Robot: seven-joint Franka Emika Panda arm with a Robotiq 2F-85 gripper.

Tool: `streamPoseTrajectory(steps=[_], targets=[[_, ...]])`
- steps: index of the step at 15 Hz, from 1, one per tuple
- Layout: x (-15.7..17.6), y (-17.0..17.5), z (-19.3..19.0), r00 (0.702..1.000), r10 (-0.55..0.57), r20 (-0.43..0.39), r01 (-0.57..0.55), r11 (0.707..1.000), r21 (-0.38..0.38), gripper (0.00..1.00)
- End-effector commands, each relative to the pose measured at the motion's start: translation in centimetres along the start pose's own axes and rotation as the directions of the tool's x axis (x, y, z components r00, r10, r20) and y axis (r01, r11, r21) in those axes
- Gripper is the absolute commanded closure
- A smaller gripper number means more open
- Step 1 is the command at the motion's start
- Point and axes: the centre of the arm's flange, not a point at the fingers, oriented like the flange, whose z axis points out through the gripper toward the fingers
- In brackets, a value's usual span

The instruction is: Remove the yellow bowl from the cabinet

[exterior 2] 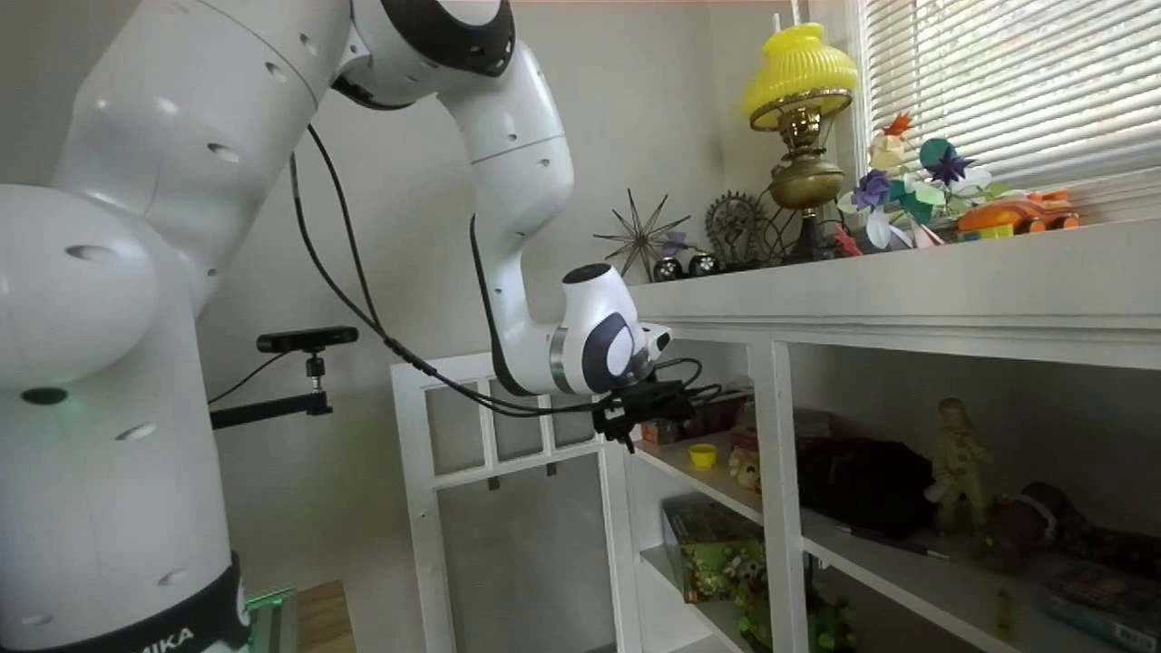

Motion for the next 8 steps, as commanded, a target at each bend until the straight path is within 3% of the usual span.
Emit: streamPoseTrajectory(steps=[1, 8], targets=[[1.9, 0.7, 2.9, 0.995, -0.076, -0.067, 0.077, 0.997, 0.02, 0.0], [3.9, 2.4, 5.9, 0.985, -0.151, -0.079, 0.152, 0.988, 0.009, 0.0]])
